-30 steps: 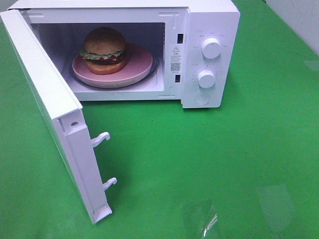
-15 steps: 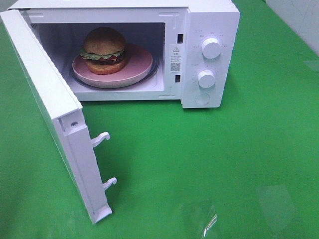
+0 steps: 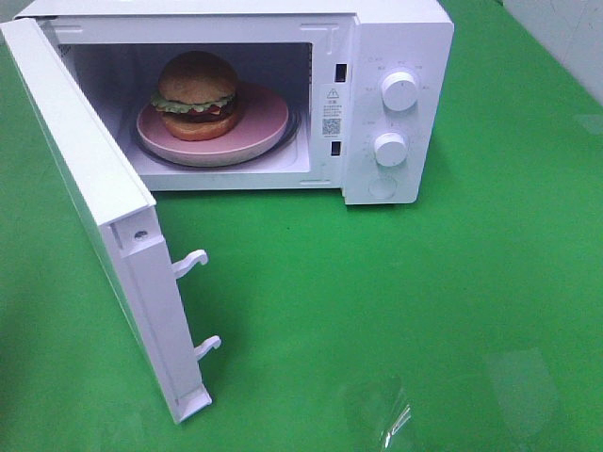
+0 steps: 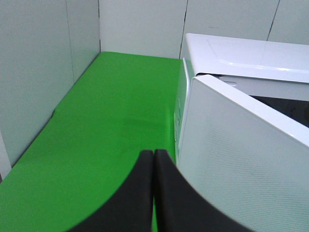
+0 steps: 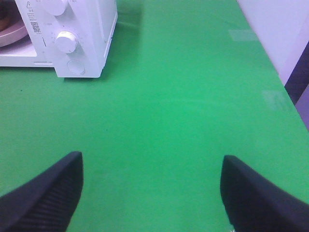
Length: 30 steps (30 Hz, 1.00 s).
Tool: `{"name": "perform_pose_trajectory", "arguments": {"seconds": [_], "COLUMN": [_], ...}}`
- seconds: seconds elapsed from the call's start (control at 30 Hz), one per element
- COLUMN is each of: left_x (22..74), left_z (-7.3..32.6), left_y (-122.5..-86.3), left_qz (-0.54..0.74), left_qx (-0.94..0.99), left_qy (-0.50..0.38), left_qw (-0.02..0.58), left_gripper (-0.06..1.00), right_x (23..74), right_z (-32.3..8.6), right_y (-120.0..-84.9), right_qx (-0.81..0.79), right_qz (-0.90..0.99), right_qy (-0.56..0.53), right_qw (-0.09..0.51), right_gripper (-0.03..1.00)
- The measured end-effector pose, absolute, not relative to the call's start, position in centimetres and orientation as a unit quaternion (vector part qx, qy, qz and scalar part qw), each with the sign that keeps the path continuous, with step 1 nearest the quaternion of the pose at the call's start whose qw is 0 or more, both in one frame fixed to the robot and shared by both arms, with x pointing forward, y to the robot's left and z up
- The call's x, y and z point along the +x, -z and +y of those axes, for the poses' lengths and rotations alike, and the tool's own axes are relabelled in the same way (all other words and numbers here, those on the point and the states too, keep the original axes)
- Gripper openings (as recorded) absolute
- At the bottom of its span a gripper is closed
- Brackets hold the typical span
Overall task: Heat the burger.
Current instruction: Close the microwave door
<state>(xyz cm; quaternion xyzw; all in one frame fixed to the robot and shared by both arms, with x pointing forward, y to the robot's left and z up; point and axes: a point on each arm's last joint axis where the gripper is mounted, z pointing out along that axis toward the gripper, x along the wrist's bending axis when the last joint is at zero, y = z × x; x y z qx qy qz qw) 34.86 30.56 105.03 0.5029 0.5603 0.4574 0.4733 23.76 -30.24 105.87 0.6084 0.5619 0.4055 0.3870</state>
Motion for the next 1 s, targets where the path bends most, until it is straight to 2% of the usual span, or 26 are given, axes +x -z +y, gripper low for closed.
{"name": "perform_pose_trajectory", "arguments": {"seconds": [0.23, 0.5, 0.73, 1.0], "left_x": [35.9, 37.9, 40.4, 42.4], "left_z": [31.1, 31.2, 30.5, 29.8], "left_y": [-101.6, -100.2, -98.7, -97.5], "left_qz": [0.559, 0.558, 0.538, 0.526], "left_qx": [0.484, 0.507, 0.568, 0.587], "left_qy": [-0.485, -0.486, -0.453, -0.418], "left_qw": [0.467, 0.441, 0.428, 0.452], "left_gripper": [0.00, 0.00, 0.00, 0.00], "right_x": [23.8, 23.8, 23.8, 23.8], "right_z": [-30.2, -30.2, -30.2, -30.2], "right_y": [-105.9, -105.9, -105.9, -105.9], "right_qx": [0.608, 0.608, 0.608, 0.608], "right_qz": [0.562, 0.562, 0.562, 0.562], "right_qy": [-0.405, -0.405, -0.405, -0.405], "right_qw": [0.387, 0.387, 0.387, 0.387], "right_gripper": [0.75, 0.75, 0.75, 0.75]}}
